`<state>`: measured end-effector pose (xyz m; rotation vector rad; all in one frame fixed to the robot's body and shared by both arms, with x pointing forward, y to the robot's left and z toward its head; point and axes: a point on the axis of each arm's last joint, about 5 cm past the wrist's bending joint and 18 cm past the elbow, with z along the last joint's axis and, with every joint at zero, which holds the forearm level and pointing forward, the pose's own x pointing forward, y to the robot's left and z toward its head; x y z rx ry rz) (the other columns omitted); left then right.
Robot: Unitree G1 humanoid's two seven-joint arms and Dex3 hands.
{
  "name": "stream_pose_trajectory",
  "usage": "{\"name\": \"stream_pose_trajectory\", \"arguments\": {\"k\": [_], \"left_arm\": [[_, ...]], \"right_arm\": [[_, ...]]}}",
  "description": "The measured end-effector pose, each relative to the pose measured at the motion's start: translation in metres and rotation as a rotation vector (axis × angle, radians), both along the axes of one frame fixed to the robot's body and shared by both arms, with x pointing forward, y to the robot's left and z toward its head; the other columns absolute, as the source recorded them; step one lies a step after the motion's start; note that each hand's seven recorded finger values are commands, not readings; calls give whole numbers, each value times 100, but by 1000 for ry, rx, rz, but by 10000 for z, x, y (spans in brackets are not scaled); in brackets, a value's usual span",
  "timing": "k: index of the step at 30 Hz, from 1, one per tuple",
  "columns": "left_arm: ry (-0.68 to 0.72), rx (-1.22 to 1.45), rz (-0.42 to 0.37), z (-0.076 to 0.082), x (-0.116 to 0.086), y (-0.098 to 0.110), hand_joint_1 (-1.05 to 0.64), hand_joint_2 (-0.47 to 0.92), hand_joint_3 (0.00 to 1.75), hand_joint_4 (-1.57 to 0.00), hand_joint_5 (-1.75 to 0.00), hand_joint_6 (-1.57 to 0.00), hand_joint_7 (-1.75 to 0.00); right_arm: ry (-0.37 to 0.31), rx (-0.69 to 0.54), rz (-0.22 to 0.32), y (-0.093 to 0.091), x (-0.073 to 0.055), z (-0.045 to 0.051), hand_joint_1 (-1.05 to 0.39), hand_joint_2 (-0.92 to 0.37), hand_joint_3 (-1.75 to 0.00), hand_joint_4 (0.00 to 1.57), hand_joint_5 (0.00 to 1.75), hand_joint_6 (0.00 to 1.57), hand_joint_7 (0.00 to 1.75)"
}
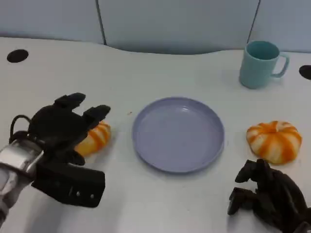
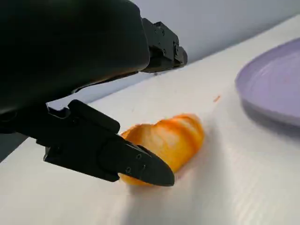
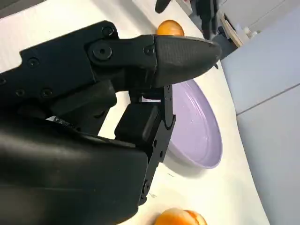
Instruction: Grasp the bread from the table and place it into the plate.
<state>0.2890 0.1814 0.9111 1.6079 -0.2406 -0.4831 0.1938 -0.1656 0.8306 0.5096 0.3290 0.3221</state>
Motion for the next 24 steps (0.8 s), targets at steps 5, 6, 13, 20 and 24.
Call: {"name": "stream_pose_trajectory", "arguments": {"k": [5,6,13,20,24], "left_arm": [[77,52,28,-74,132,-55,-59,81,0,0,0,-8,-1],[91,61,33,-94,151,-70,-58,81,0,0,0,-8,-1],[143,135,77,-196,245,-166,-61,83,0,0,0,-4,0],[157,166,103,-197,290,-216,-64,79,0,0,0,-5,-1],[169,167,132,-204,301,-248,-66,79,1,0,0,-4,-1]], "right_arm": [[-4,-3,5,5,-14,6,-47,-92,-44,128,110,118,100],[-4,-2,6,5,-17,5,-47,-92,-44,127,110,118,100],[-4,-1,6,1,-35,7,-47,-92,-43,127,111,117,101],[6,1,5,-5,-47,15,-48,-92,-42,128,113,117,103],[14,2,5,-23,-58,18,-48,-92,-42,127,113,117,105]]}}
